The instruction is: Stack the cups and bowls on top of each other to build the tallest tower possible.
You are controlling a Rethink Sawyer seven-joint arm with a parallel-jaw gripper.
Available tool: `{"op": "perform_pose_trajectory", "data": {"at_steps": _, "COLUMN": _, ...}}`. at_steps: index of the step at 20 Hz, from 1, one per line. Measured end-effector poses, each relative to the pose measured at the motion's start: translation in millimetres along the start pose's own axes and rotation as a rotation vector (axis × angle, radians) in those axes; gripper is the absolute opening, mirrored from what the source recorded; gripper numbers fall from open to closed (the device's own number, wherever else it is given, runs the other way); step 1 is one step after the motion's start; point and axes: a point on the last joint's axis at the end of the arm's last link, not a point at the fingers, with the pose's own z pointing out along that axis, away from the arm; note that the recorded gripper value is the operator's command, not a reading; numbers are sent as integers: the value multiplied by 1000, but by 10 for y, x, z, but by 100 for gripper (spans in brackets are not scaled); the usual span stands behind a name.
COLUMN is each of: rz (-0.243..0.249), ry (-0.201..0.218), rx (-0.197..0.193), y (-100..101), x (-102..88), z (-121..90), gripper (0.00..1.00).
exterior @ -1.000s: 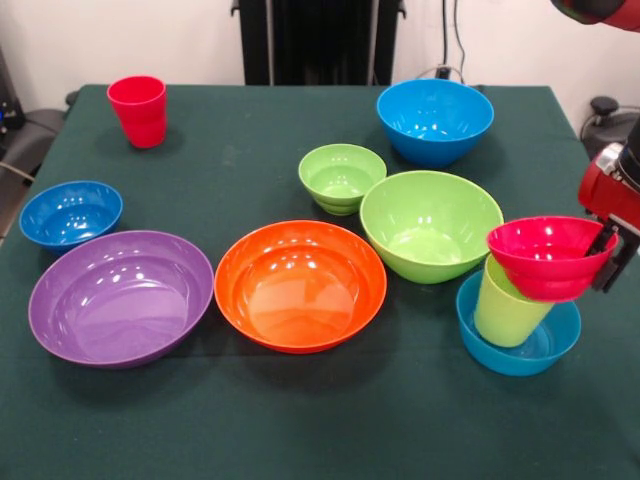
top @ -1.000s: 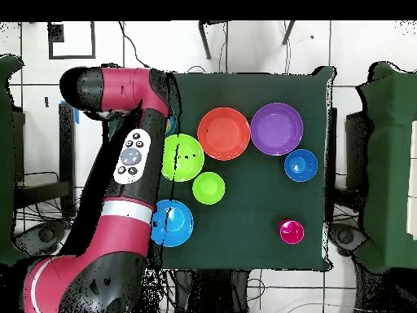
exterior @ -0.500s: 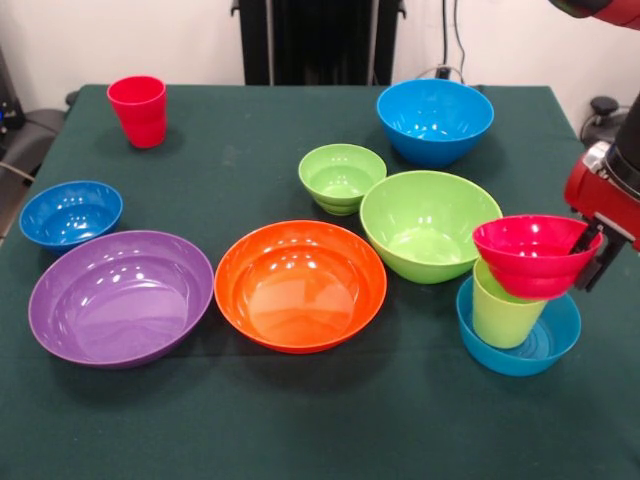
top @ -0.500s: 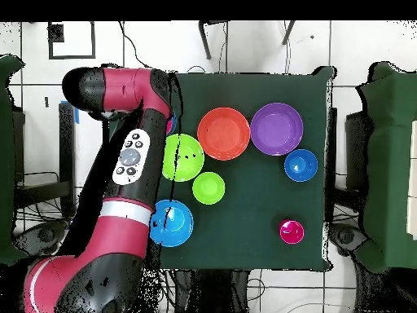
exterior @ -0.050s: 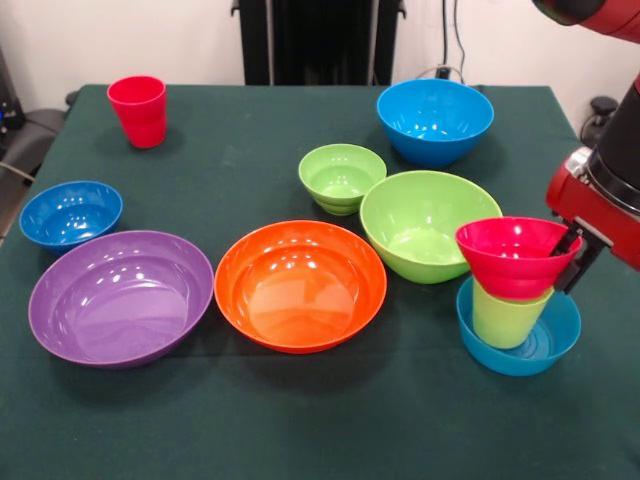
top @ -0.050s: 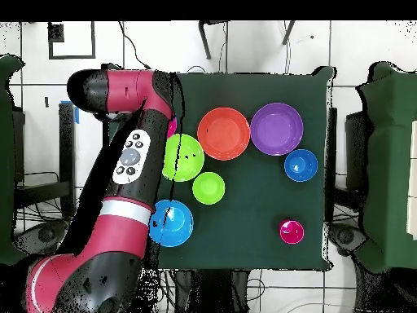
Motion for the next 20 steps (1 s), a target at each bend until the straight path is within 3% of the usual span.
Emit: {"op": "perform_pose_trajectory", "data": {"at_steps": 20, "rz": 7, "ry": 9, "rx": 13, "y": -57, "x": 2, "z": 59, "gripper": 0}}
